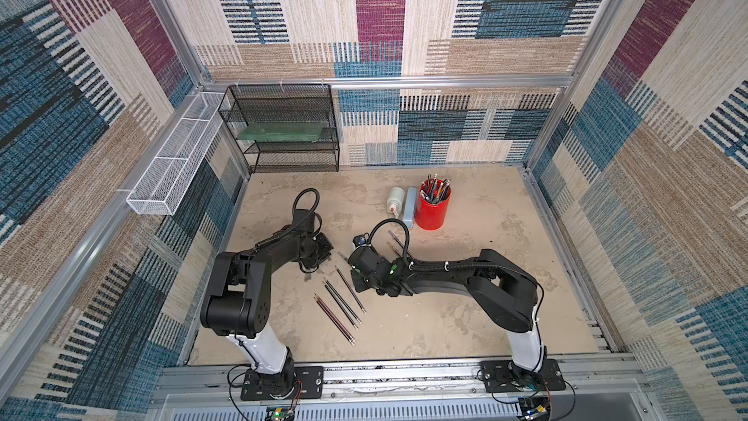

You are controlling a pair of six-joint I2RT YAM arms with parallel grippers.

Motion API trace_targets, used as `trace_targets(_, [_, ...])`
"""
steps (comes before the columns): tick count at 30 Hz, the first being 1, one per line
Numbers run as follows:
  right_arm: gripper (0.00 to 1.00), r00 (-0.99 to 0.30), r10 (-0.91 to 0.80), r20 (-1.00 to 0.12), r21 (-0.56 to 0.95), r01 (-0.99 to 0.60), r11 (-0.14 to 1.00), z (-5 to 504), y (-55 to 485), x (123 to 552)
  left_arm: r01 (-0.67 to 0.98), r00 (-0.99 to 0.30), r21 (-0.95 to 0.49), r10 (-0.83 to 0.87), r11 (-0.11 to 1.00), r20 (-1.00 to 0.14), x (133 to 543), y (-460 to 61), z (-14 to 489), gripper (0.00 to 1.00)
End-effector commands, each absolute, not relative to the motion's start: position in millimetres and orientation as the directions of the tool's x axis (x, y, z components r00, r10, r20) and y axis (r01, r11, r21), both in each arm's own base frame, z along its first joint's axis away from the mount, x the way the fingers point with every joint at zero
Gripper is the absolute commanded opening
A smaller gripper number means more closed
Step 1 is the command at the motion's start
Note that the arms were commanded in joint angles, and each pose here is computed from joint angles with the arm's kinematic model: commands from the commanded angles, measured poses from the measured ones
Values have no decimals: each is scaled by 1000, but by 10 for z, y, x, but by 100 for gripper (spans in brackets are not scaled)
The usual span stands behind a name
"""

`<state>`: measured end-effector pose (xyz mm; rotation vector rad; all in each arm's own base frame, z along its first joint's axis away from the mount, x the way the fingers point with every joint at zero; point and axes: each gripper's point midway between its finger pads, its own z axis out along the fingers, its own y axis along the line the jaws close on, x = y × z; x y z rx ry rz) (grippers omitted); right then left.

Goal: Remove the protective cover of the pencils
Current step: Place the protective sleeve at the center of the board.

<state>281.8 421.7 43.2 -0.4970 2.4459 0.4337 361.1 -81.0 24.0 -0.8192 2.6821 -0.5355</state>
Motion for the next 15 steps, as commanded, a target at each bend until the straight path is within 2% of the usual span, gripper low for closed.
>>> trace_targets(1, [34, -745, -249, -618, 183, -445, 876, 428, 4233, 2842, -505, -802, -354, -580, 787, -144, 3477, -711, 153, 19])
trace_targets(5, [34, -749, -244, -616, 183, -437, 881, 409, 4211, 2865, -503, -803, -357, -579, 787, -145, 3479, -714, 161, 23])
trace_targets(15, [32, -754, -252, -607, 184, -442, 878, 365, 4217, 2834, -499, -801, -362, -579, 787, -154, 3485, -712, 196, 23])
